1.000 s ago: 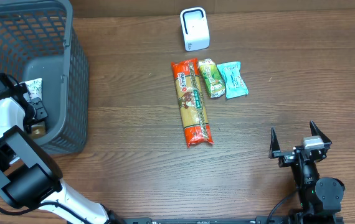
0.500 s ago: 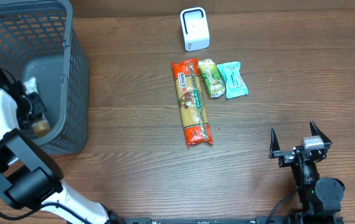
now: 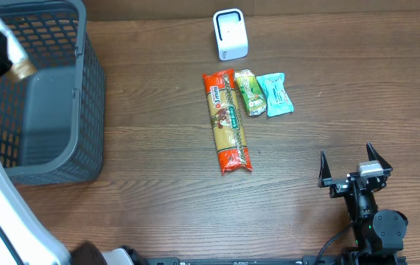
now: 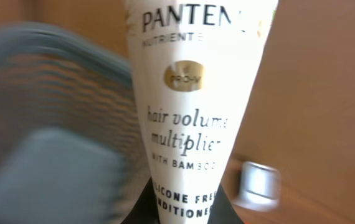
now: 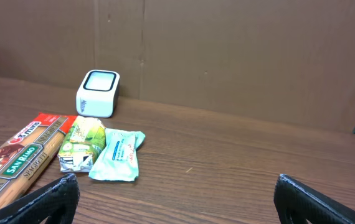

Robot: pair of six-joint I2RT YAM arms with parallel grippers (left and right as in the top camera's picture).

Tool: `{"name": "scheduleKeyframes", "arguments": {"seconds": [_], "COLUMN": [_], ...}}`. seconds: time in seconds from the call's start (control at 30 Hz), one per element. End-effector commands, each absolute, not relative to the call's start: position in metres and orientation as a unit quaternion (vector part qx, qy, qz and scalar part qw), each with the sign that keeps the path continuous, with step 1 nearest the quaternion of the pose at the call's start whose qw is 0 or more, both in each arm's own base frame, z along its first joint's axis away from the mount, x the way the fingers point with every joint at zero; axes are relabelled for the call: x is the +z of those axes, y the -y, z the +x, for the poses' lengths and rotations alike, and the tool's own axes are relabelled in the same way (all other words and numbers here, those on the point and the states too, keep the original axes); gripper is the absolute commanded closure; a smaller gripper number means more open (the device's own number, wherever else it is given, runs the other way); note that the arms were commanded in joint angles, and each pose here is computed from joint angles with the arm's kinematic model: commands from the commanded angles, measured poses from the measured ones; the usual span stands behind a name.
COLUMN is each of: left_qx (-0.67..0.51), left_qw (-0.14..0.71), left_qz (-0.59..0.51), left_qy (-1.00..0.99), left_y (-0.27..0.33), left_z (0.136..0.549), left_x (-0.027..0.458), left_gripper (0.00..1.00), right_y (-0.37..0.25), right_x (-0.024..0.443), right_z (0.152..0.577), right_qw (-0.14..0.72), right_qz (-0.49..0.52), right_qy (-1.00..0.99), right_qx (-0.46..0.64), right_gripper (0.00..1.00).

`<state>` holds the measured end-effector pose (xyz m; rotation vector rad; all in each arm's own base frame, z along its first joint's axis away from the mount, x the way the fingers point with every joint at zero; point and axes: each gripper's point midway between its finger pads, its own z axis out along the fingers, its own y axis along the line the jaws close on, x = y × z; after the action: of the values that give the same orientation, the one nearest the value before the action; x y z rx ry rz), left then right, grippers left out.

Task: Scan the item barcode
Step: 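Lift the Pantene tube with the left gripper to the scanner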

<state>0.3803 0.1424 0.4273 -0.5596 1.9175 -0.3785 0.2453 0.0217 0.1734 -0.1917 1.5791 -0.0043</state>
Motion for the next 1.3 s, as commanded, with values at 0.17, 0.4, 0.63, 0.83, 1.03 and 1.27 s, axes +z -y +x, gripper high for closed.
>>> {"name": "scheduleKeyframes", "arguments": {"seconds": [0.17,0.4,0.63,0.83,1.03,1.27], "left_qx": [-0.313,-0.184,-0.045,-0.002,-0.002,0.003], "left_qw": [0.367,0.249,0.179,0.092,0.029,0.036], "left_qz": [-0.199,-0.149,-0.153,-0.171,-0.168,-0.107], "left_qy": [-0.853,-0.939,-0.971,-0.981,-0.985,-0.994], "left_y": [-0.001,0.074,0.113,0.135,0.154,0.158], "left_z": [0.368,0.372,0.388,0.392,0.394,0.410], "left_x": [0.390,0.293,0.207,0.128,0.067,0.037], "left_gripper": [0.96,0.96,0.96,0.96,0.96,0.95], "right_y": [-0.022,-0.022,-0.022,-0.022,-0.022,-0.022], "right_x": [0.172,0.172,0.172,0.172,0.172,0.172], "right_z": [0.245,0.245,0.245,0.245,0.245,0.245], "right_qw": [0.701,0.701,0.701,0.701,0.701,0.701], "right_qz": [-0.089,-0.089,-0.089,-0.089,-0.089,-0.089], "right_qy": [-0.707,-0.707,-0.707,-0.707,-0.707,-0.707], "right_qx": [-0.002,-0.002,-0.002,-0.002,-0.002,-0.002], "right_gripper": [0.00,0.00,0.00,0.00,0.00,0.00]}}
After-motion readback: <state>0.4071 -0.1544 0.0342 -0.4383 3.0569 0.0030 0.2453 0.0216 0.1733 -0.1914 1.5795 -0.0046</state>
